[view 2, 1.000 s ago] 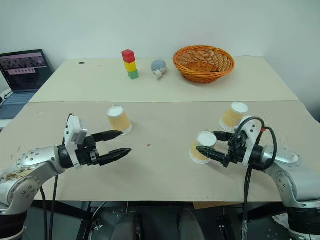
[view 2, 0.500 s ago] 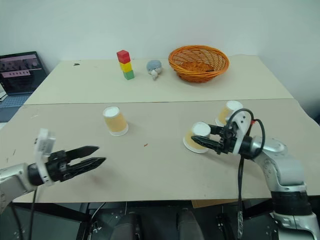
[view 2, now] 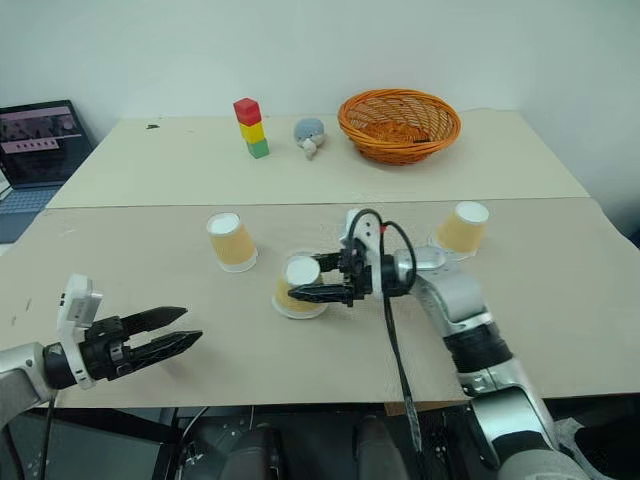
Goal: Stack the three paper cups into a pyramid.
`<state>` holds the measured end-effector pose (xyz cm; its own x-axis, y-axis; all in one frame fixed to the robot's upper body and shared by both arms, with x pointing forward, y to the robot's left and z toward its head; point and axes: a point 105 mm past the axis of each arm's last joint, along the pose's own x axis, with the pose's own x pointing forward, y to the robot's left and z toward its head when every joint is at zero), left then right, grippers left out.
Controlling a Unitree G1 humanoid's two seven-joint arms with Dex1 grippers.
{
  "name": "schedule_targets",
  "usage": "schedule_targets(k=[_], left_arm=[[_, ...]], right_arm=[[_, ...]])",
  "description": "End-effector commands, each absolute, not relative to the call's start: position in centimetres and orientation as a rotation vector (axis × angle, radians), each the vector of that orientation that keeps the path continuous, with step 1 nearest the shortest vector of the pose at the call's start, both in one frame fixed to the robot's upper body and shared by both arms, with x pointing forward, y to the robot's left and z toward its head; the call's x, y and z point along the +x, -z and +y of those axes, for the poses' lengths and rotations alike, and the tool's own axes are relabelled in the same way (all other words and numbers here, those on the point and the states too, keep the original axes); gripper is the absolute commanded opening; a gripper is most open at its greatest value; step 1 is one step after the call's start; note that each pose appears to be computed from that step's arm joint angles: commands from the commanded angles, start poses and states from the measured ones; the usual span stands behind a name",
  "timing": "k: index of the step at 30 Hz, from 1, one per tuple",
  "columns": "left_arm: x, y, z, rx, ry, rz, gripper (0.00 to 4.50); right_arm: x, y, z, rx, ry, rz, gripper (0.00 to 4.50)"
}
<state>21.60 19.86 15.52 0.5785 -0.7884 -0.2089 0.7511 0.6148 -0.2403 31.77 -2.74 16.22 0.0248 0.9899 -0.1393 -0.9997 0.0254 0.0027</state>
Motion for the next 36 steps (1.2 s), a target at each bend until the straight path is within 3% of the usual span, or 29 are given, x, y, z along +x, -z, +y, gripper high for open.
schedule_targets(k=[1, 13, 15, 18, 25, 31, 36], left_arm=[[21.2, -17.0, 18.2, -0.094, 0.97, 0.258, 4.1], [22.0, -17.8, 16.4, -0.021, 1.024, 0.222, 4.1], [22.3, -18.0, 16.2, -0.011, 1.029, 0.212, 4.1], [22.6, -18.2, 15.8, 0.001, 1.041, 0.197, 4.1], [23.0, -18.5, 15.0, 0.018, 1.09, 0.189, 4.1], [23.4, -18.6, 14.3, 0.006, 1.162, 0.201, 4.1], [24.0, -18.8, 13.5, 0.011, 1.227, 0.204, 4.1]], right_arm=[[32.8, -17.8, -1.6, -0.132, -1.555, 0.043, 2.56], [33.9, -18.6, 0.0, -0.123, -1.576, 0.003, 2.56], [33.7, -18.3, -0.1, -0.106, -1.583, 0.011, 3.56], [34.2, -18.0, -0.4, -0.117, -1.544, 0.024, 4.44], [34.3, -20.8, -3.2, -0.072, -1.495, -0.032, 4.48], [32.1, -25.0, -8.6, -0.022, -1.434, -0.145, 4.48], [31.7, -25.7, -13.5, -0.041, -1.2, -0.168, 4.48]])
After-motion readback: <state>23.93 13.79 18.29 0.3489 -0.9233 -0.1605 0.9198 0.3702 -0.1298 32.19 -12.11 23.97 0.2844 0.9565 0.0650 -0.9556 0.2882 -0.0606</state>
